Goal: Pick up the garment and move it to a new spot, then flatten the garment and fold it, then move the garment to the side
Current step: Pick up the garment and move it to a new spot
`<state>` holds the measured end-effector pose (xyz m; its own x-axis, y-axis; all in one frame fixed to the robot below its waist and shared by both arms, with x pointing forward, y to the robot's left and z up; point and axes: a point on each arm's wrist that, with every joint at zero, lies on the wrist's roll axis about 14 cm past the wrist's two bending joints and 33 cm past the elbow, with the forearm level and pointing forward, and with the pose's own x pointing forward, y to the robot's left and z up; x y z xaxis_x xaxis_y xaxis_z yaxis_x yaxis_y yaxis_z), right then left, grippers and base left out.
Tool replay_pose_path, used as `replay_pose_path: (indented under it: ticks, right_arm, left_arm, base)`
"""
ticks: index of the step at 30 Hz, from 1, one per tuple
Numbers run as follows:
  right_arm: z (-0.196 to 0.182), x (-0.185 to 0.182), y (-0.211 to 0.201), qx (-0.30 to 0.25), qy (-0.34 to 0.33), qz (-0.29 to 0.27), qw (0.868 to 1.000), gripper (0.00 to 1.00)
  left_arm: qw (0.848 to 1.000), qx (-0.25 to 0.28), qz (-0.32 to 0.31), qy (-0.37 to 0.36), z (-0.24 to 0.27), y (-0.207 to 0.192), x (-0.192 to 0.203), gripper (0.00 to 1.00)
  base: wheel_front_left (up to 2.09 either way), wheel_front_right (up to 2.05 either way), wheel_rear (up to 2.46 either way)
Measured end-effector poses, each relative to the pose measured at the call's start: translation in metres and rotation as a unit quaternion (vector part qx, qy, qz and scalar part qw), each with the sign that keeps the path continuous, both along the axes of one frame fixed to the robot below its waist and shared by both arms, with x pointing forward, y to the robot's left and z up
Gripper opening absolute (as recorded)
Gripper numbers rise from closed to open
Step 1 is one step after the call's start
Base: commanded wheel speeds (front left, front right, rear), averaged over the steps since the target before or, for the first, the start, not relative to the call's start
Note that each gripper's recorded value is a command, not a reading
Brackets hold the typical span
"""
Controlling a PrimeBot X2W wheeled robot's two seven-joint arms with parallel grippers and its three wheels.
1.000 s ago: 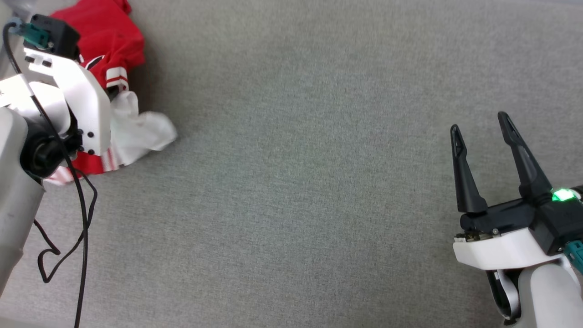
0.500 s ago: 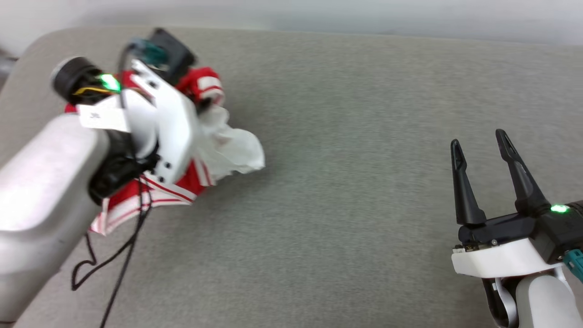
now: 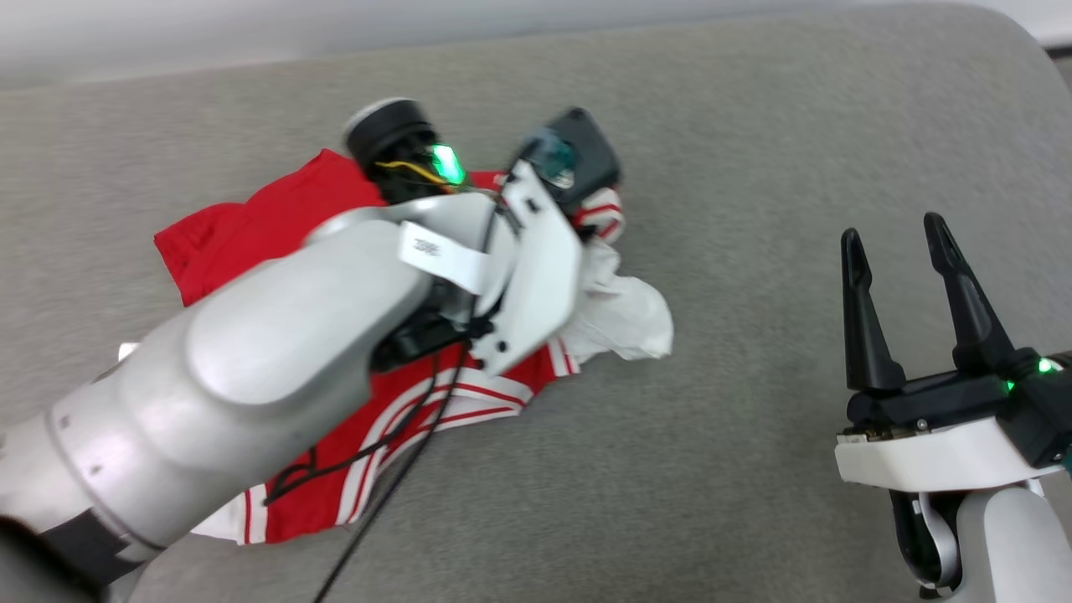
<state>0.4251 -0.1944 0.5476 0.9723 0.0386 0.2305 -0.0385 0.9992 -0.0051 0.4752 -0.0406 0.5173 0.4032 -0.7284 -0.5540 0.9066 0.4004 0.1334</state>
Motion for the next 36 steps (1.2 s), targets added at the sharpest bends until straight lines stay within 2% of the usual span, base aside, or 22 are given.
replay_pose_path:
  ticks: [6,11,14,18,22,23,30,36]
  right_arm:
    - [-0.008,-0.003,-0.026,-0.008,0.015,-0.037,0.999,1.0]
    - [-0.019,-0.004,-0.042,-0.014,0.033,-0.06,0.998,1.0]
    - [-0.026,-0.006,-0.05,-0.017,0.044,-0.071,0.996,1.0]
    - [-0.029,-0.005,-0.057,-0.019,0.049,-0.081,0.995,1.0]
    - [-0.03,-0.006,-0.059,-0.019,0.052,-0.084,0.995,1.0]
    - [-0.029,-0.007,-0.058,-0.019,0.05,-0.083,0.995,1.0]
    - [-0.021,-0.007,-0.046,-0.023,0.038,-0.066,0.997,1.0]
    - [-0.012,-0.012,-0.032,-0.019,0.025,-0.047,0.998,1.0]
  left_arm:
    - [0.996,-0.02,-0.086,0.017,-0.017,-0.065,-0.01,0.0]
    - [0.992,-0.025,-0.109,0.051,-0.047,-0.096,-0.012,0.0]
    - [0.99,-0.013,-0.106,0.089,-0.077,-0.101,-0.016,0.0]
    - [0.985,0.027,-0.105,0.134,-0.124,-0.096,-0.033,0.0]
    - [0.985,0.029,-0.098,0.141,-0.135,-0.093,-0.037,0.0]
    - [0.986,0.02,-0.095,0.137,-0.134,-0.092,-0.036,1.0]
    - [0.992,-0.091,-0.059,0.066,-0.089,-0.097,-0.013,1.0]
    - [0.983,-0.18,0.011,-0.036,-0.03,-0.074,0.02,1.0]
  base:
    - [0.0,0.0,0.0]
    - [0.0,0.0,0.0]
    - [0.0,0.0,0.0]
    - [0.0,0.0,0.0]
    - [0.0,0.0,0.0]
    - [0.0,0.0,0.0]
    - [0.0,0.0,0.0]
    - [0.0,0.0,0.0]
